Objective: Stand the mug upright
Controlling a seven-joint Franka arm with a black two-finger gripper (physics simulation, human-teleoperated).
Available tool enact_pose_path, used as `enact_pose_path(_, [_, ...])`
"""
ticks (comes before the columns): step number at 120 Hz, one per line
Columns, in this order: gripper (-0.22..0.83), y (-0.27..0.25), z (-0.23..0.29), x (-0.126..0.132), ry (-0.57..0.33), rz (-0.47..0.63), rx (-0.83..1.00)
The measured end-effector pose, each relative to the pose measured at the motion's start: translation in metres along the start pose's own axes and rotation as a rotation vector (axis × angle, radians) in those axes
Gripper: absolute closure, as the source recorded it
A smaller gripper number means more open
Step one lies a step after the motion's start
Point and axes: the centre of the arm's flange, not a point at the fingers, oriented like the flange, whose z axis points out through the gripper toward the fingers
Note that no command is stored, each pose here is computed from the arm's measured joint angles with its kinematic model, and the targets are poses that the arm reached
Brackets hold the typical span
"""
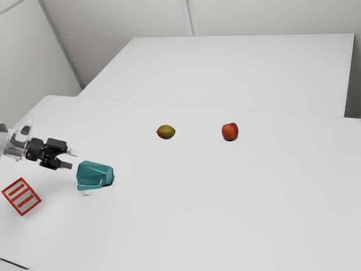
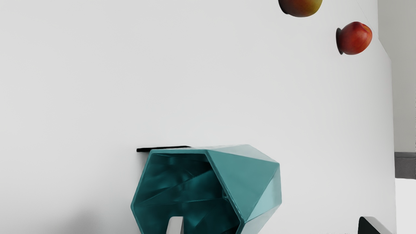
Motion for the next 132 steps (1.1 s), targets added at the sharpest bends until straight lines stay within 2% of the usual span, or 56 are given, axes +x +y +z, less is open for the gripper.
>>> enact_pose_path(62, [0.02,-0.013,0.027,-0.010,-0.104,-0.048,-0.060])
enact_pose_path(132, [0.03,-0.021,0.047,-0.003,-0.022,-0.070,-0.107])
